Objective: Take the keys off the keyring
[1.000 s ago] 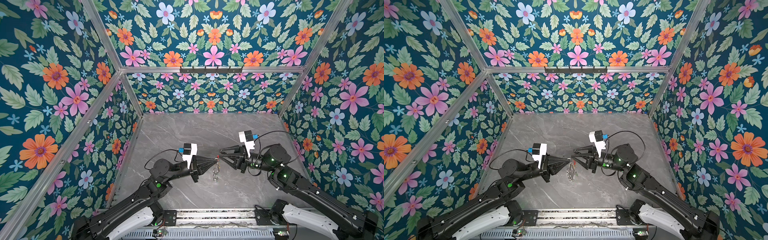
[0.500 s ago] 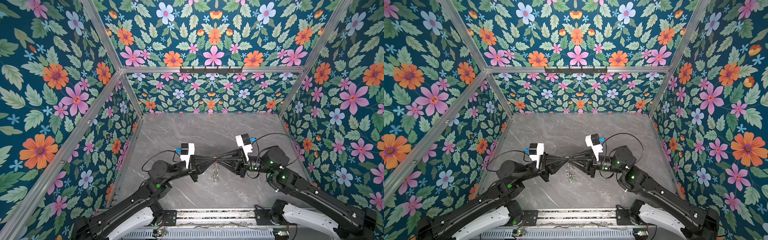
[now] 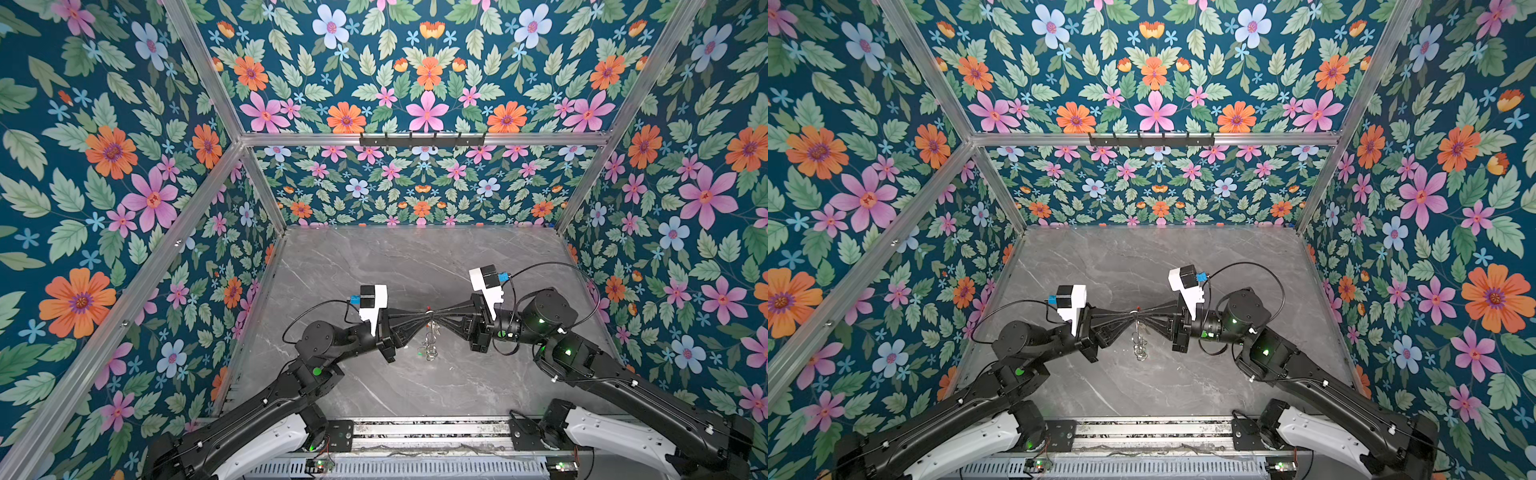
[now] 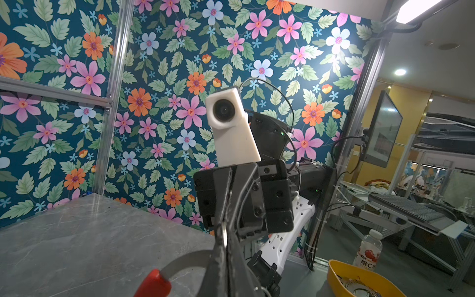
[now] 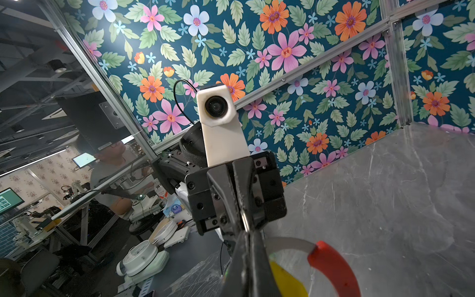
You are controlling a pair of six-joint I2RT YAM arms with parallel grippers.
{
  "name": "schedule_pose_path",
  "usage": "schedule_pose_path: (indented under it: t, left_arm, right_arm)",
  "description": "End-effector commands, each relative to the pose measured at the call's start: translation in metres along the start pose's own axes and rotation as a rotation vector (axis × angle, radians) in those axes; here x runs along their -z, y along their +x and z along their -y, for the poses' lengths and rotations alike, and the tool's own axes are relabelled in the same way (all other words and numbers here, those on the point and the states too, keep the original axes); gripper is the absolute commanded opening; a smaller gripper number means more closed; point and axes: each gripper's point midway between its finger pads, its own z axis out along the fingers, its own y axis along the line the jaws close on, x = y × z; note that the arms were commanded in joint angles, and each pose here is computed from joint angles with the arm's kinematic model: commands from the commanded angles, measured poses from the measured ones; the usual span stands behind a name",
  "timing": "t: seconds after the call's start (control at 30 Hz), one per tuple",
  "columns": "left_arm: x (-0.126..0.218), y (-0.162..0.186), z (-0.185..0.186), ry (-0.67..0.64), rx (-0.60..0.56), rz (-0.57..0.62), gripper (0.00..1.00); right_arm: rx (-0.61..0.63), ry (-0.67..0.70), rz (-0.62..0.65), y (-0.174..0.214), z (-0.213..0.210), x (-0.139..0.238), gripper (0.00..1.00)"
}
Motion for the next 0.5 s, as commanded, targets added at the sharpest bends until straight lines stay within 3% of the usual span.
schedule_pose_path:
  t: [0.0,0.17,0.47]
  left_arm:
    - [0.004,-0.005,0.001,-0.022,-0.016,-0.001,0.32]
    - [0.011,0.000,-0.003,-0.081,-0.023,-0.067,0.39]
    - [0.005,0.017,-0.008,-0.119,0.026,-0.249,0.35]
  right_arm:
    - [0.029,0.056,-0.055,0.005,0.005,0.004,0.00]
    - [0.058,0.160,-0.208,0.018,0.017,0.009,0.00]
    - [0.117,0.230,-0.348,0.026,0.026,0.013,0.00]
